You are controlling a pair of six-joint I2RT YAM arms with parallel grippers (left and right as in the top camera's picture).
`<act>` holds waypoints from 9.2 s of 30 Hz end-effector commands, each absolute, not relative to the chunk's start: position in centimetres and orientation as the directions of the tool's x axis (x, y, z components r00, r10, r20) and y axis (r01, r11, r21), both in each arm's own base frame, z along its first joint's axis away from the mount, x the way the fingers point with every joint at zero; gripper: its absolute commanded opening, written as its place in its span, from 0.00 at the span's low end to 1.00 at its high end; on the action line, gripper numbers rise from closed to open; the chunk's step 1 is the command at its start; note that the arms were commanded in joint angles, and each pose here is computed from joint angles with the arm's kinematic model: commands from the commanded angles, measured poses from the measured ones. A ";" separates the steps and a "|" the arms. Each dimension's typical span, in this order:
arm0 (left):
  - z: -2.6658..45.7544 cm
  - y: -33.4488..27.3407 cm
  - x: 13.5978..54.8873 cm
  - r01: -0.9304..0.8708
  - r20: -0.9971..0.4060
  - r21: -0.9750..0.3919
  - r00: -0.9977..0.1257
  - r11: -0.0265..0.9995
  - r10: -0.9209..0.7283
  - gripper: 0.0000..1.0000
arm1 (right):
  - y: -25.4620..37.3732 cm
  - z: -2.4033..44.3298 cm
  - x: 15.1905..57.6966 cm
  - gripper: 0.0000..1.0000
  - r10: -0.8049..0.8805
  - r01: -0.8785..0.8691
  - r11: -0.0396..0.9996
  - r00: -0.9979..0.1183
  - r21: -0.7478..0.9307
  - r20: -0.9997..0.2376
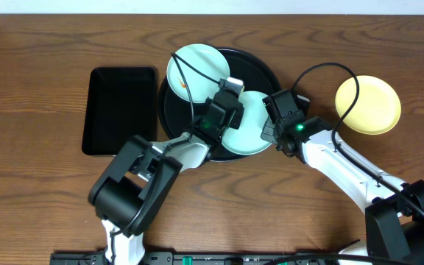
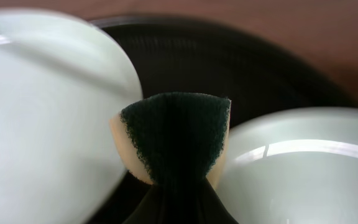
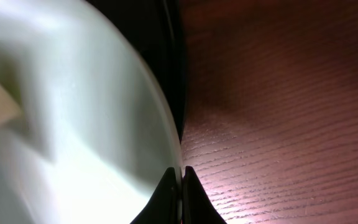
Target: Clean dirty plates on tray and stack at the side
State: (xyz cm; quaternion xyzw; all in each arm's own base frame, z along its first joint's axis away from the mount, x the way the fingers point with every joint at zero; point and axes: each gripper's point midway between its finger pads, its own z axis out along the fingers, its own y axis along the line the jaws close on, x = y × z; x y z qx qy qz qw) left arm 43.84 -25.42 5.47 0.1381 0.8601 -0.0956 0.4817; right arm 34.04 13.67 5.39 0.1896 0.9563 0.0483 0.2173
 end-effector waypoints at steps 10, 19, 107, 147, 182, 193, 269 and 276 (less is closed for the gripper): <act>20.1 -19.5 44.7 0.209 -0.951 -0.075 -0.308 0.975 -0.007 0.08 | 13.9 5.4 34.2 0.01 0.343 0.302 0.939 -0.846 0.164 -0.408; 19.2 -5.3 42.2 -0.113 -0.851 -0.096 -0.506 0.989 -0.140 0.08 | 13.7 5.9 34.9 0.01 0.274 0.243 0.962 -0.849 0.128 -0.452; 10.7 2.0 33.9 -0.258 -0.475 -0.237 -0.810 0.936 -0.344 0.09 | -19.3 7.2 36.7 0.55 0.842 0.770 0.539 -0.503 0.342 -0.194; 10.3 2.2 33.5 -0.250 -0.468 -0.206 -0.823 0.946 -0.320 0.09 | 26.9 15.2 52.3 0.94 -0.274 -0.502 0.863 -0.571 0.065 -0.774; 8.1 2.1 32.8 -0.260 -0.395 -0.191 -0.863 0.947 -0.316 0.09 | 28.1 2.0 55.3 0.01 -0.346 -0.495 0.853 -0.775 0.167 -0.529; 9.8 2.5 35.7 -0.221 -0.516 -0.201 -0.804 0.954 -0.295 0.09 | 19.5 7.4 50.7 0.01 -0.046 -0.054 0.998 -0.942 0.015 -0.331; 1.8 6.4 37.7 -0.249 -0.462 0.035 -0.863 0.968 -0.205 0.69 | 19.7 3.7 49.7 0.51 -0.337 -0.337 0.940 -0.888 -0.056 -0.314; 2.2 6.5 38.6 -0.251 -0.499 0.030 -0.843 0.968 -0.203 0.69 | 19.6 1.0 48.2 0.37 -0.341 -0.346 0.938 -0.900 -0.030 -0.270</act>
